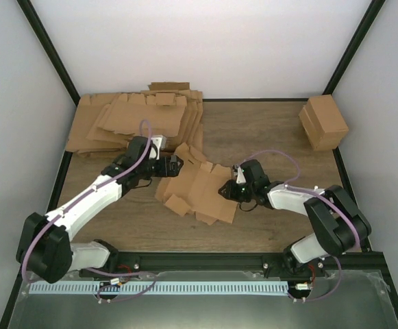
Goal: Fold the paper box
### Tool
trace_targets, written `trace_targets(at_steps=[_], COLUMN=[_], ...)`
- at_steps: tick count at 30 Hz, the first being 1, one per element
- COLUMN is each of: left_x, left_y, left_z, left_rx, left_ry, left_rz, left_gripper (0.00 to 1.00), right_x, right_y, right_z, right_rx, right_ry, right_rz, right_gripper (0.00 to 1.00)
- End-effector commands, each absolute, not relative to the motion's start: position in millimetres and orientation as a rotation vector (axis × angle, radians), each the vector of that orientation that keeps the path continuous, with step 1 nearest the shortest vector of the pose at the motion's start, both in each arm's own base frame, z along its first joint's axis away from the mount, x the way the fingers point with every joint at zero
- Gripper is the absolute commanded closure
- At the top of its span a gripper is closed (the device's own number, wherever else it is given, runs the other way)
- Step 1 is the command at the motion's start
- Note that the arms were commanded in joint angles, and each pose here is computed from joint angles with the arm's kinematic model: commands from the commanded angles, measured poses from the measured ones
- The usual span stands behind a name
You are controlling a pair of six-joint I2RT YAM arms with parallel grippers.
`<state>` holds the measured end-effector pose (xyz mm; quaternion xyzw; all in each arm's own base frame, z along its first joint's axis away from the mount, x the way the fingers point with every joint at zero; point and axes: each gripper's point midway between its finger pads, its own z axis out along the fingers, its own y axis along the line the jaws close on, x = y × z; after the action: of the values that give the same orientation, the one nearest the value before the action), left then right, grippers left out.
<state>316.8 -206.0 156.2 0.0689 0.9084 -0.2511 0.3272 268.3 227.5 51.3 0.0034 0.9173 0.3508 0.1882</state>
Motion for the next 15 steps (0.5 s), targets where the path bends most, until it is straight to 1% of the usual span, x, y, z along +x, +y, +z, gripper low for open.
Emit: trace_targets(at_steps=[1, 2, 3, 5, 7, 9, 15], left_x=[316, 315, 314, 314, 320, 326, 346], left_y=[-206, -206, -207, -206, -198, -187, -183], left_z=[162, 155, 148, 134, 126, 120, 126], left_rx=[0.188, 0.199, 0.222, 0.287, 0.299, 0.295, 0.333], left_ry=[2.345, 2.373, 2.405, 2.474, 2.517, 2.534, 2.509], left_rz=[-0.681, -0.670, -0.653, -0.597, -0.485, -0.374, -0.268], left_gripper=[0.00, 0.00, 0.00, 0.00, 0.07, 0.11, 0.11], right_x=[272, 271, 269, 267, 263, 261, 258], right_y=[232, 232, 233, 232, 231, 229, 229], right_z=[45, 42, 39, 34, 32, 30, 30], right_rx=[-0.004, -0.008, -0.008, -0.009, -0.014, -0.015, -0.033], right_ry=[2.571, 2.580, 2.593, 2.608, 2.617, 2.624, 2.626], right_rz=[1.021, 1.026, 1.027, 1.027, 1.025, 1.022, 1.024], right_gripper=[0.86, 0.95, 0.99, 0.99, 0.99, 0.99, 0.99])
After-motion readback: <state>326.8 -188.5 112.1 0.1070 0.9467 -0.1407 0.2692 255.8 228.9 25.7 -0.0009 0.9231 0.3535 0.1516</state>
